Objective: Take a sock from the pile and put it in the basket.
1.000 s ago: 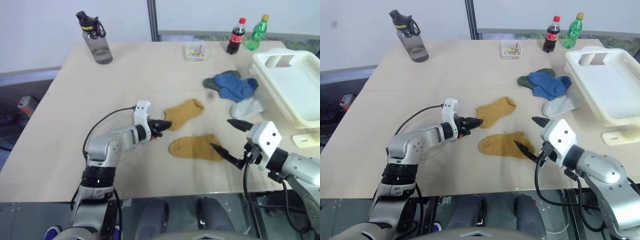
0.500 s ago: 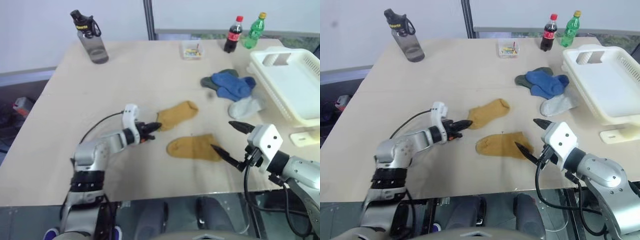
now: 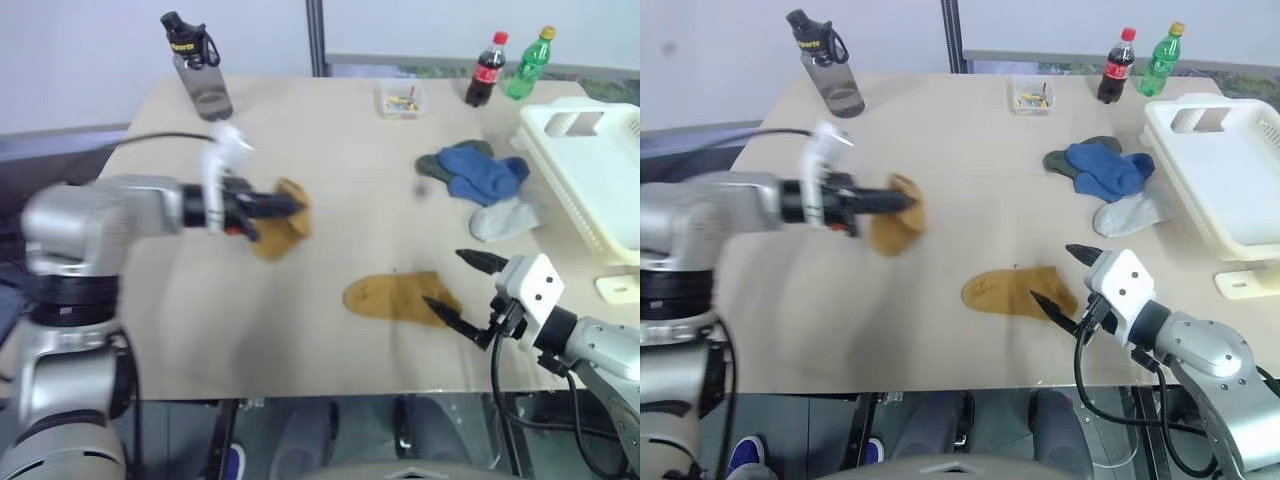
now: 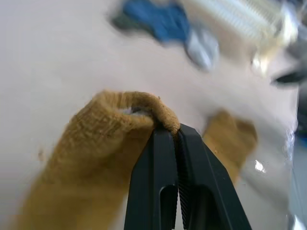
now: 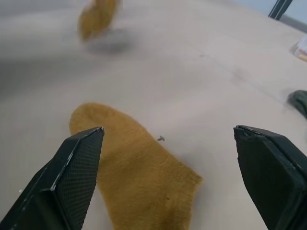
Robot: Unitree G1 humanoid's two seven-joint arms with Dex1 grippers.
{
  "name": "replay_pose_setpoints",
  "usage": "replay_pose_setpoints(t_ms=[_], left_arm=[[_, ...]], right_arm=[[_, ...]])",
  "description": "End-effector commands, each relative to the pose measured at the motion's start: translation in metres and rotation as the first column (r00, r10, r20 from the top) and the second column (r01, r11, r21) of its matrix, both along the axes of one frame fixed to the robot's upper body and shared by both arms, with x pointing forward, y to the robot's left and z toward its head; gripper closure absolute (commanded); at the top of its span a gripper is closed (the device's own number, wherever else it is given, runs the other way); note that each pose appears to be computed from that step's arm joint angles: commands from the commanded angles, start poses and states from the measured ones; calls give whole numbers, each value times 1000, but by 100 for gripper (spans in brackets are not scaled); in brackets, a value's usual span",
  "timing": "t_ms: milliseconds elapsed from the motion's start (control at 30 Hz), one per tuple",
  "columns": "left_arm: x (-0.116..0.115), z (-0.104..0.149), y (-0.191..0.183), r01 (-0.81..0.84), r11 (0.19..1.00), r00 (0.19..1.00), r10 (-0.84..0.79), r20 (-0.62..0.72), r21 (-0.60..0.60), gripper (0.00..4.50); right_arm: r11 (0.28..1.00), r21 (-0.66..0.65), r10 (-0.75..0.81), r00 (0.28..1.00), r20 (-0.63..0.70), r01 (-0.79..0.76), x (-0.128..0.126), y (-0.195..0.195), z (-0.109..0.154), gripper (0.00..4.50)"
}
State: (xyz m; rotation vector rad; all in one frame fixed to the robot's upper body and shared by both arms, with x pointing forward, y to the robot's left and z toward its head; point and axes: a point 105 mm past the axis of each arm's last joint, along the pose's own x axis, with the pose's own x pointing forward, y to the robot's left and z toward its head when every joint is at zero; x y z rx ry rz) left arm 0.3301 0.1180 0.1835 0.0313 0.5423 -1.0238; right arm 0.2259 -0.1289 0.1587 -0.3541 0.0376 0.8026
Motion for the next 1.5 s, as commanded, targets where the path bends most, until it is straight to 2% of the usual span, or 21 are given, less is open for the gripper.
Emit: replay_pose_setpoints(t_ms=[33,133,233,267,333,433,600,733,833,967,1000,1033,1133,1167,1200,1233,1267,1333,1433,1500], left_arm=[[21,-29,-32,-41,993,997,33,67,115,443],[39,-60,-62,-97,990,994,91,64,104,443],[46,-73,-89,-122,992,992,122,20,21,363],[45,-72,-94,-107,994,993,106,53,19,310],[43,-54,-93,-75,995,991,81,104,-58,249],[38,-29,-72,-41,990,987,61,149,-138,249],[26,-8,-29,-26,990,953,66,296,-139,249],[18,-23,5,-112,992,917,125,379,-57,249],[13,-41,14,-172,985,910,165,380,-16,249],[9,-61,15,-214,977,908,194,371,14,249],[8,-65,12,-216,976,911,199,361,6,236],[9,-70,10,-230,973,912,217,349,-5,236],[10,-76,2,-236,971,915,233,328,-31,310],[9,-75,-1,-230,972,917,233,325,-48,366],[8,-73,-3,-224,972,918,234,321,-67,386],[8,-70,-4,-218,972,918,235,318,-91,431],[7,-65,-4,-208,971,919,236,317,-120,447],[2,-51,-5,-167,970,917,219,333,-178,450],[-13,-24,-2,-72,950,937,169,307,-303,450],[-27,-16,0,-1,956,953,90,290,-295,450]], right_arm=[[1000,-1,-16,999,36,16,-3,0,9,0],[1000,3,-31,999,22,30,-6,0,7,0],[999,30,-35,999,-15,36,-7,0,4,0],[999,30,-41,999,-19,41,-6,0,4,0],[997,45,-57,998,-33,59,3,5,3,0],[996,57,-69,996,-62,73,21,14,-1,0],[995,25,-91,988,-126,95,62,26,-19,0],[990,47,-124,980,-153,133,99,34,-25,0],[988,45,-142,978,-155,151,120,38,-30,0],[991,37,-125,979,-164,132,130,43,-36,0],[990,33,-126,977,-172,134,133,43,-39,52],[991,24,-125,976,-177,131,135,43,-43,84],[993,21,-111,976,-186,117,138,44,-48,207],[994,31,-100,977,-190,107,137,45,-47,263],[995,41,-86,979,-187,95,135,46,-45,282],[995,54,-72,981,-181,83,133,47,-42,328],[995,72,-62,983,-175,75,131,46,-36,356],[993,98,-49,985,-166,66,123,41,-27,442],[989,142,-27,989,-146,48,98,30,-7,447],[985,169,-18,990,-139,42,73,24,6,447]])
